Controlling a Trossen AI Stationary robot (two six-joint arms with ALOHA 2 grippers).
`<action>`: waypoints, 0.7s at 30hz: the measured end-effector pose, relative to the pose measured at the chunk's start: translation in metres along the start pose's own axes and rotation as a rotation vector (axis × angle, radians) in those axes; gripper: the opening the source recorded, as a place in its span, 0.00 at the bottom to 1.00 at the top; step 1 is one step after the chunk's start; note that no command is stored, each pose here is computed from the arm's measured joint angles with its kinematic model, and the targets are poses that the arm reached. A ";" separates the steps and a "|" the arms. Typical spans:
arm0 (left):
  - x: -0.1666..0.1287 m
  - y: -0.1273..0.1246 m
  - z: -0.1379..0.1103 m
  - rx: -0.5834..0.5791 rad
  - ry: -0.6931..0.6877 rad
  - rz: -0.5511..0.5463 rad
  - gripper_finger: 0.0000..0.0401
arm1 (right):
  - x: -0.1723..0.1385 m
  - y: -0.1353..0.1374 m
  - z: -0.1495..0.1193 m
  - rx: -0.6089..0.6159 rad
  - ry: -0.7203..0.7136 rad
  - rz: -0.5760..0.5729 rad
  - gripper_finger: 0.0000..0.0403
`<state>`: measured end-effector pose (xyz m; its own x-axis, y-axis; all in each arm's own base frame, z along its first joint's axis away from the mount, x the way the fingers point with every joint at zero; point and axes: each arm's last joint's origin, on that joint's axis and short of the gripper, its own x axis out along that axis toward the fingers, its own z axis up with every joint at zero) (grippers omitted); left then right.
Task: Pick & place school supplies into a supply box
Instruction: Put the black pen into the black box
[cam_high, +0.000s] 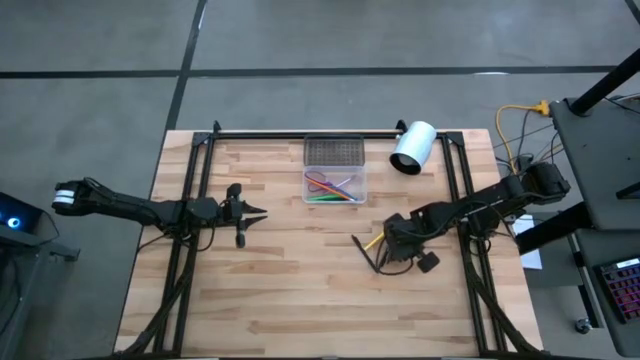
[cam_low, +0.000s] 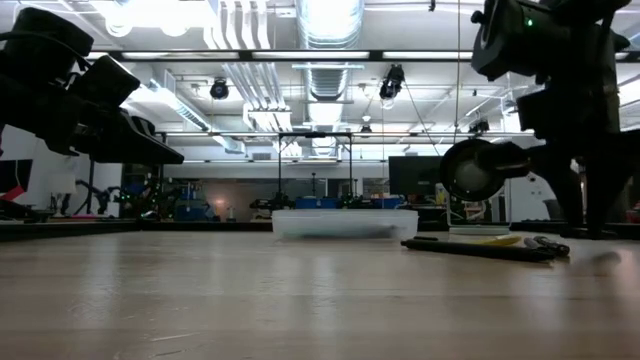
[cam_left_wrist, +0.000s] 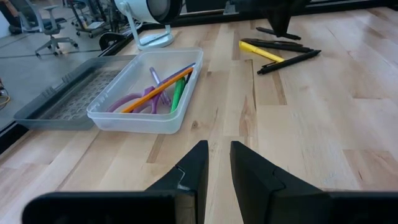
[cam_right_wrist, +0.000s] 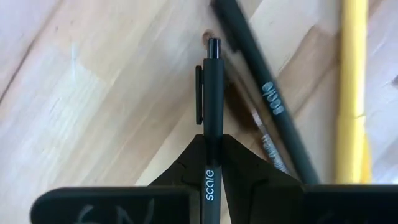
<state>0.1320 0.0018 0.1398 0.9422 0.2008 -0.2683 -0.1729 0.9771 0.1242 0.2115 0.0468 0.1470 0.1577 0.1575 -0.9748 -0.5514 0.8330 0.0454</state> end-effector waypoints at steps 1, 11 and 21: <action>0.000 0.000 0.000 0.000 -0.001 0.000 0.13 | -0.002 -0.001 0.002 -0.001 -0.006 -0.006 0.06; 0.000 0.000 0.000 0.000 0.000 0.000 0.13 | -0.012 -0.008 0.014 -0.012 -0.026 -0.141 0.06; 0.000 0.000 0.000 0.000 -0.001 -0.001 0.13 | -0.020 -0.017 0.027 -0.052 -0.070 -0.351 0.06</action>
<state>0.1320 0.0017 0.1398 0.9425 0.2002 -0.2678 -0.1723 0.9772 0.1240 0.2399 0.0437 0.1715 0.3994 -0.0957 -0.9118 -0.4947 0.8148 -0.3022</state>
